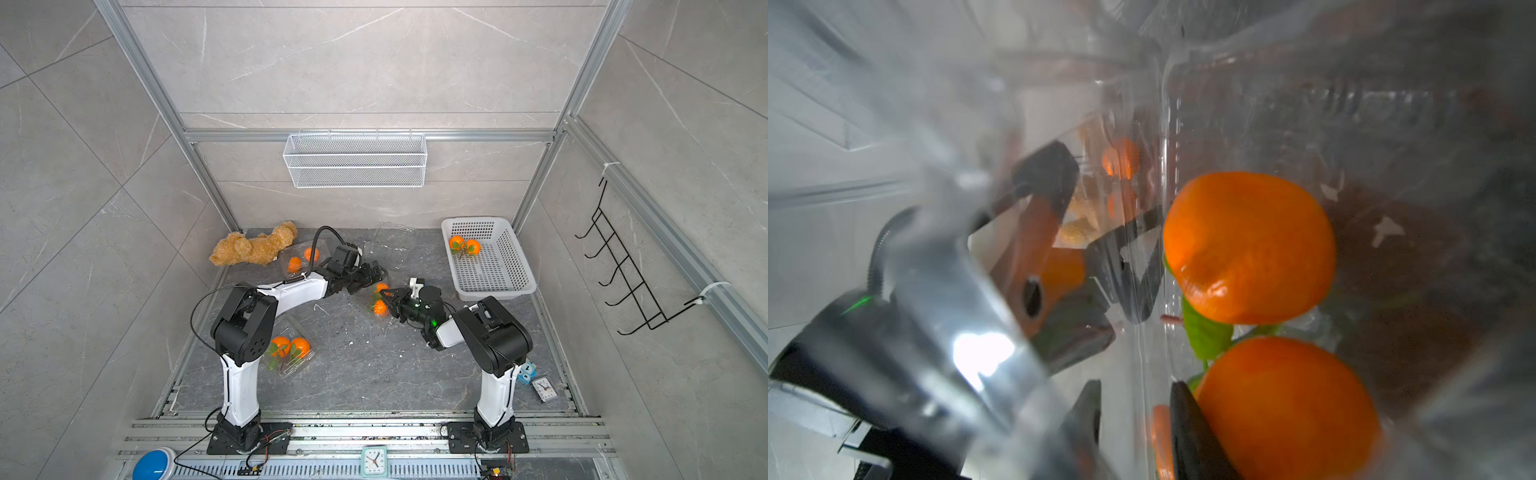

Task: Take oranges out of containers
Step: Open the packing box at the center of the board.

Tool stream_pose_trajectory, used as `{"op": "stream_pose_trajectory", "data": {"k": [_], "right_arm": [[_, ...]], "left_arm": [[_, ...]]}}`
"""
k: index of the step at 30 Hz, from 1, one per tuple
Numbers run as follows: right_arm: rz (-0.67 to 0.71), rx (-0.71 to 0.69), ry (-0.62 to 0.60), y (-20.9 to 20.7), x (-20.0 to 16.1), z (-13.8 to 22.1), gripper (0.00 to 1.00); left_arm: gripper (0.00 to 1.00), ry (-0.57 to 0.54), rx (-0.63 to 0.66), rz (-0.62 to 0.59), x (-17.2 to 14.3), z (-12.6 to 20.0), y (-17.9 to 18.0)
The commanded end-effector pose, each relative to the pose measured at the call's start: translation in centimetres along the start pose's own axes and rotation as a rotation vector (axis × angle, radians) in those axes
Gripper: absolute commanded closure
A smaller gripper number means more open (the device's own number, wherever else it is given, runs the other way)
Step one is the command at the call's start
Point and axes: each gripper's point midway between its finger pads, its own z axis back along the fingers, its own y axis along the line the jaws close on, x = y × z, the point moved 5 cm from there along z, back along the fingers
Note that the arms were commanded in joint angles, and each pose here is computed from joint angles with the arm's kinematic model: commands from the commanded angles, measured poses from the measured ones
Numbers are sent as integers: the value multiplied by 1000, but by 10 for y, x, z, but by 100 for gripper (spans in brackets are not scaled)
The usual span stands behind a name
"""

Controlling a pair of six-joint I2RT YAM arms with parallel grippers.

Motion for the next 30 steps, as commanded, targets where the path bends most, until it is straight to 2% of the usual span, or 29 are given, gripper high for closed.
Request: {"op": "stream_pose_trajectory", "data": {"k": [1,9,16,18,20,30], "right_arm": [[-27,-17,-23,-2,-2,0,71],[-63,-4,-53,5,-2,7,76],[-134,-9,-80,17,6,0,79],[-154,-1,-83,19,8,-3,79],[-175,14,-85,22,10,-6,79],[-237,54,-96,29,17,-15,81]], "left_arm": [[1,-2,-115,11,2,24,-34],[0,-99,-31,23,13,77,-20],[2,-187,-9,91,-8,122,3],[2,-219,-35,142,-18,131,11],[2,-225,-90,194,-28,131,17],[5,-231,-157,387,-57,103,48]]}}
